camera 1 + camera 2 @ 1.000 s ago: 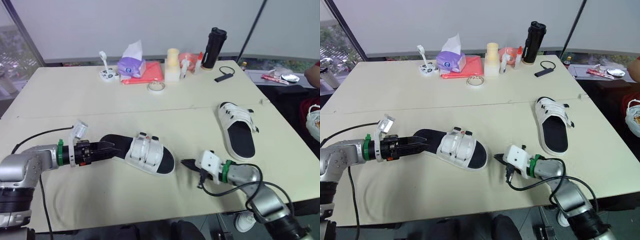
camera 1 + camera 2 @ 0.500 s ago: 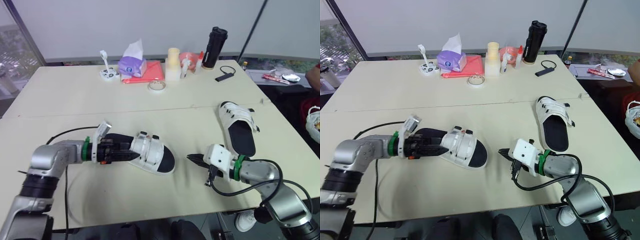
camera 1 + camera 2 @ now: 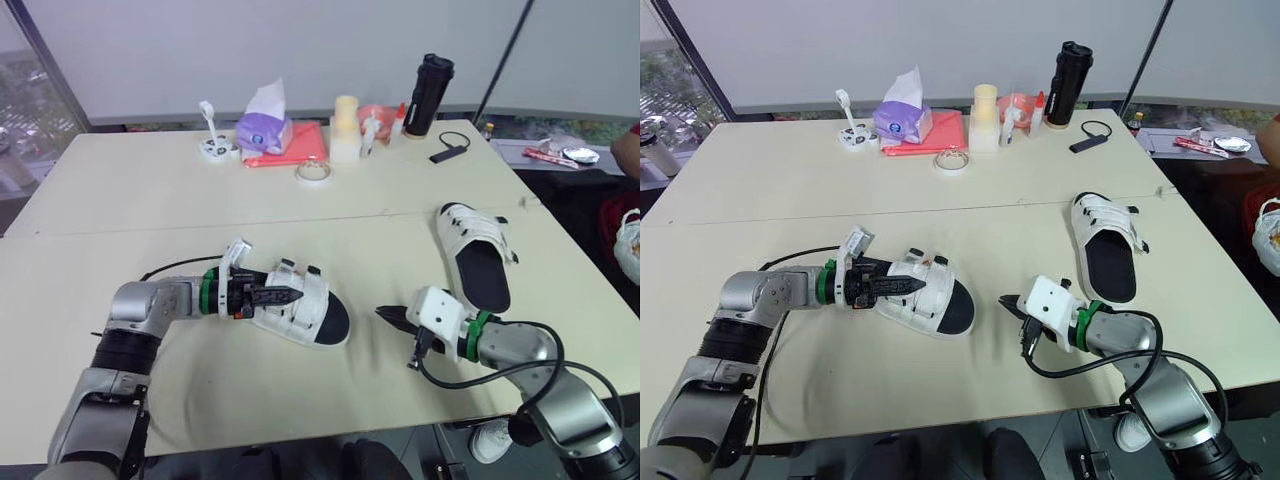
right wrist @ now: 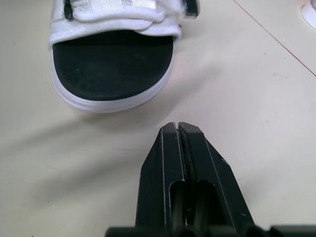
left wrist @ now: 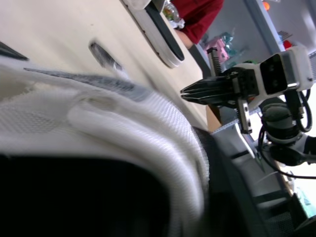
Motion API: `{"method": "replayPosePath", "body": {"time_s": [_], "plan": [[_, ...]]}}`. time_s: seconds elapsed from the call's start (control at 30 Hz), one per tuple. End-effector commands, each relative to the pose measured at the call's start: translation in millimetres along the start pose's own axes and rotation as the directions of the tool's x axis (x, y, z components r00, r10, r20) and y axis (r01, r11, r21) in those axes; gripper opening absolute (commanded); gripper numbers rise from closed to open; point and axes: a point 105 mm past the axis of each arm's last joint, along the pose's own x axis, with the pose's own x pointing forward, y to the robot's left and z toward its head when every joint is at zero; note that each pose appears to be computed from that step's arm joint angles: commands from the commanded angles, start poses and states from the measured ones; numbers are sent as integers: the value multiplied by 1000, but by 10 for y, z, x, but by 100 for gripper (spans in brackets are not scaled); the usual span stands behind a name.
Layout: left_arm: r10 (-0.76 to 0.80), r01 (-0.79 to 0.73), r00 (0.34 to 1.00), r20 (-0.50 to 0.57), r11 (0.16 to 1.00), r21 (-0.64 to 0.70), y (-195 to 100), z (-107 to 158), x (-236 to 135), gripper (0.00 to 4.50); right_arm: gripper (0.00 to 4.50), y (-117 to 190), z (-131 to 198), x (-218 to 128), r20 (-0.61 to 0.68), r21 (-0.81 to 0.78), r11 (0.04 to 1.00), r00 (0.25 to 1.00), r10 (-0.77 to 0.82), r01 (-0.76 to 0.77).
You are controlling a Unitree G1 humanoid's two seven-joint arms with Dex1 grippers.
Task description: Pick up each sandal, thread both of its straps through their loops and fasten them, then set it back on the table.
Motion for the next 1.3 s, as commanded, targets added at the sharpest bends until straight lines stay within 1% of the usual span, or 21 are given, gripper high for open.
{"method": "replayPosePath", "body": {"time_s": [0.03, 0.1, 0.13, 0.23, 0.27, 0.33, 0.37, 0.43, 0.5, 0.57, 0.63, 0.67, 0.73, 0.77, 0.8, 0.87, 0.9, 0.97, 1.03, 1.13, 1.3], "plan": [[-49, 49, 999, 16, 998, 40, -194, 77, 68, 2, 0, -72, 176, -46, 68, 0, 999, 996, -49, 49], [-34, 33, 999, 35, 998, 54, -226, 92, 119, 2, 0, -118, 206, -47, 88, 30, 997, 993, -75, 73], [-23, 19, 998, 63, 998, 66, -247, 117, 163, 2, 0, -144, 228, -45, 103, 49, 995, 991, -91, 87], [33, -55, 983, 181, 992, 117, -296, 240, 289, 2, 0, -220, 285, -43, 141, 113, 985, 979, -144, 129], [64, -95, 969, 240, 988, 120, -291, 311, 323, 2, 0, -241, 300, -44, 151, 129, 982, 976, -159, 140], [153, -212, 905, 396, 971, 109, -244, 517, 360, 2, 0, -311, 323, -50, 167, 157, 972, 965, -200, 175], [189, -255, 871, 453, 963, 89, -223, 594, 364, 2, 0, -343, 330, -53, 172, 166, 968, 961, -218, 190], [242, -338, 776, 582, 939, 60, -224, 781, 365, 2, 0, -445, 348, -66, 182, 182, 954, 945, -270, 238], [274, -388, 694, 666, 921, 26, -252, 927, 389, 2, 0, -555, 364, -78, 189, 193, 938, 927, -323, 287], [300, -423, 631, 715, 906, -8, -251, 1043, 431, 2, 0, -625, 371, -77, 192, 194, 928, 916, -353, 318], [359, -460, 541, 761, 883, -90, -169, 1174, 475, 2, 0, -666, 372, -62, 195, 195, 922, 909, -369, 333], [386, -471, 498, 776, 872, -131, -127, 1224, 500, 2, 0, -677, 370, -52, 195, 193, 921, 907, -374, 338], [410, -474, 440, 799, 862, -181, -78, 1300, 561, 2, 0, -684, 372, -27, 197, 186, 921, 905, -376, 342], [412, -471, 423, 807, 861, -193, -68, 1327, 596, 2, 0, -684, 374, -17, 198, 182, 921, 905, -376, 343], [432, -458, 387, 815, 857, -237, -29, 1368, 634, 2, 0, -680, 379, -2, 201, 181, 922, 905, -376, 343], [496, -416, 295, 817, 836, -357, 94, 1438, 681, 2, 0, -663, 391, 21, 205, 176, 923, 904, -375, 343], [545, -399, 247, 801, 811, -429, 204, 1438, 689, 2, 0, -657, 390, 22, 205, 176, 921, 903, -378, 346], [604, -376, 194, 773, 773, -510, 357, 1406, 693, 2, 0, -646, 386, 20, 204, 176, 919, 900, -384, 352], [640, -377, 183, 746, 747, -548, 474, 1322, 767, 2, 0, -628, 380, 6, 200, 179, 916, 898, -392, 360], [655, -391, 188, 731, 733, -556, 522, 1240, 895, 2, 0, -597, 386, -7, 197, 183, 914, 897, -396, 363], [734, -407, 175, 656, 661, -631, 688, 989, 988, 2, 0, -551, 371, -30, 184, 180, 914, 901, -393, 362]]}}
